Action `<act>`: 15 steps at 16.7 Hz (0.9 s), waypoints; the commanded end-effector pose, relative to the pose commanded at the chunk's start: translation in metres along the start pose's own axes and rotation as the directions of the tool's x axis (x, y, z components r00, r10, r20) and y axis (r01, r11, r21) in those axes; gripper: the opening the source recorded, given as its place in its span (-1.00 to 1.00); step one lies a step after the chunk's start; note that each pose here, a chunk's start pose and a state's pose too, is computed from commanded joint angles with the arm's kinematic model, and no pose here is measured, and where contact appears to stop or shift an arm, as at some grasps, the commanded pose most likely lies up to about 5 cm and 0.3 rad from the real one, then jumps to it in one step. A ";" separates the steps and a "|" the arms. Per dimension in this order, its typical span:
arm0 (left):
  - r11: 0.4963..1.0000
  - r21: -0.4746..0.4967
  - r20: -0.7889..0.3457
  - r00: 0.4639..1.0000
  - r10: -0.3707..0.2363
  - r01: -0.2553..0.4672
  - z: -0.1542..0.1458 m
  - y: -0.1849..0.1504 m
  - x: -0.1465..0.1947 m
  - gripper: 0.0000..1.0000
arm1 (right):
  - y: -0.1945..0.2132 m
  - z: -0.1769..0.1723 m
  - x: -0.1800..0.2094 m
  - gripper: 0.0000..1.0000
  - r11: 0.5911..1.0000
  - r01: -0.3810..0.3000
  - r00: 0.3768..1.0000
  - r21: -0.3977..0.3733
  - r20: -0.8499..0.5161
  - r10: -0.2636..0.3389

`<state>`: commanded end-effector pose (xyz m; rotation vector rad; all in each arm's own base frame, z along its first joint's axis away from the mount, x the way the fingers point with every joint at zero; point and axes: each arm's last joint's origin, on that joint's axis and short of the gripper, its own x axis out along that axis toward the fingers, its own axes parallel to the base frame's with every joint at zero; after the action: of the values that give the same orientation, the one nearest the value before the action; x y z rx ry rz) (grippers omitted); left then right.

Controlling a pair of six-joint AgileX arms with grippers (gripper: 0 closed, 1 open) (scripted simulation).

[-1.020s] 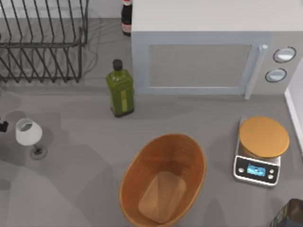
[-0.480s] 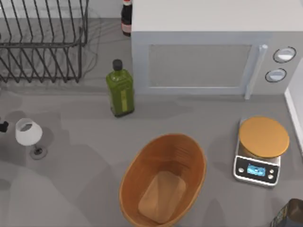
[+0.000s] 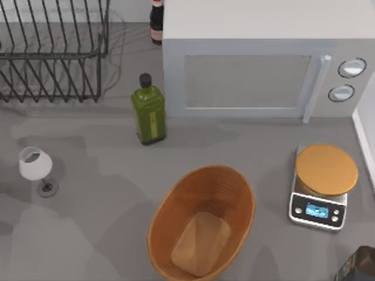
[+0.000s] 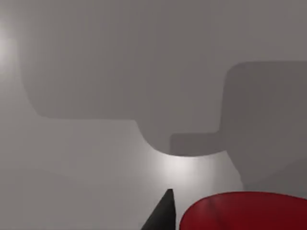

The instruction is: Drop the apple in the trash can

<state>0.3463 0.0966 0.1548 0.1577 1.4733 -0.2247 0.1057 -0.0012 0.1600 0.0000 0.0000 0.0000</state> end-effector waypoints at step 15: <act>1.000 -0.001 -0.011 1.000 0.027 -0.027 0.008 -0.015 -0.106 -1.00 | 0.000 0.000 0.000 1.00 1.000 0.000 1.000 0.000 0.000 0.000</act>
<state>0.3413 0.0864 0.2616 0.1780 1.4812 -0.2018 0.1057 -0.0012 0.1600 0.0000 0.0000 0.0000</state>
